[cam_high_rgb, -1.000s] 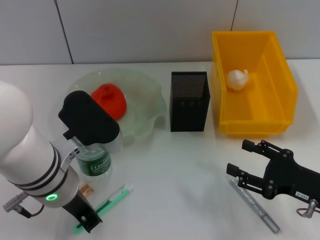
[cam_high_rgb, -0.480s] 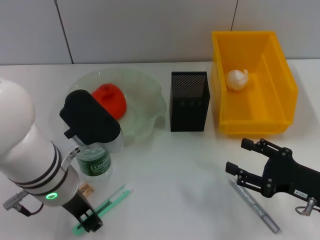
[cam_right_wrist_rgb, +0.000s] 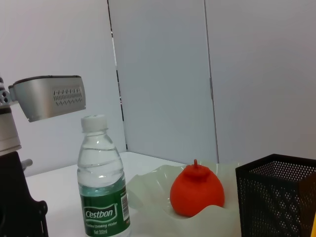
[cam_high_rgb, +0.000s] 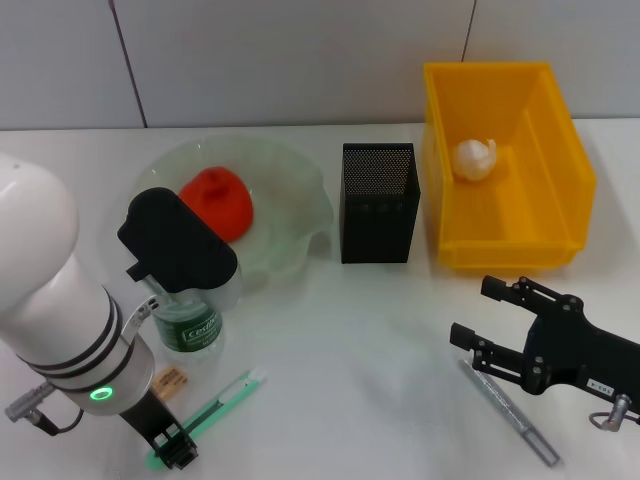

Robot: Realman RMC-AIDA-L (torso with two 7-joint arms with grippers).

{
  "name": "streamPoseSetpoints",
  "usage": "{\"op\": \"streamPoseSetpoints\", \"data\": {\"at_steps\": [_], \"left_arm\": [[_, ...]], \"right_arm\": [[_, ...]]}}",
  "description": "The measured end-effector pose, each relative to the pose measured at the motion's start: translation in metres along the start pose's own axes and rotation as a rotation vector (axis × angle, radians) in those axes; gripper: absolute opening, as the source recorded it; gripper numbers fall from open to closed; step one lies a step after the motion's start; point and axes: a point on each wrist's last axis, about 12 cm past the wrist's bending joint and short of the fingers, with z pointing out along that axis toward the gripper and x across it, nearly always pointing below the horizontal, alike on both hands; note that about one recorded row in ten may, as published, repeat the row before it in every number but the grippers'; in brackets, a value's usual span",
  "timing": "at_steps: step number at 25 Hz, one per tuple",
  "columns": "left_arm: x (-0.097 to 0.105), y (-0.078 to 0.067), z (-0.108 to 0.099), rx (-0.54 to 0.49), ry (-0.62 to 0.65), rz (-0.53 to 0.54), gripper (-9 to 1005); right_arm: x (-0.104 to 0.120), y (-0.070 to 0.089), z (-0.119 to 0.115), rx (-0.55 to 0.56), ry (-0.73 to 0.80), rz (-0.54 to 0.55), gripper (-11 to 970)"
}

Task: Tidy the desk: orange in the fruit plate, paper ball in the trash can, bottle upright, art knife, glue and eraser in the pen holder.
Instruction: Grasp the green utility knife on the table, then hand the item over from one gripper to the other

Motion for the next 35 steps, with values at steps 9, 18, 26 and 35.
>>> {"op": "streamPoseSetpoints", "data": {"at_steps": [9, 18, 26, 35], "left_arm": [[-0.001, 0.000, 0.000, -0.003, -0.002, 0.008, 319], [-0.001, -0.001, 0.001, 0.002, 0.002, 0.010, 218], [-0.003, -0.004, -0.007, -0.004, -0.041, 0.023, 194], [-0.009, -0.021, -0.040, 0.060, -0.241, 0.063, 198]], "right_arm": [[0.002, 0.002, -0.001, 0.006, 0.001, 0.006, 759], [0.002, 0.002, -0.001, 0.007, 0.000, 0.006, 758], [0.002, 0.002, -0.002, 0.006, -0.001, 0.007, 758], [0.003, 0.002, -0.005, 0.020, -0.005, 0.012, 759]]}}
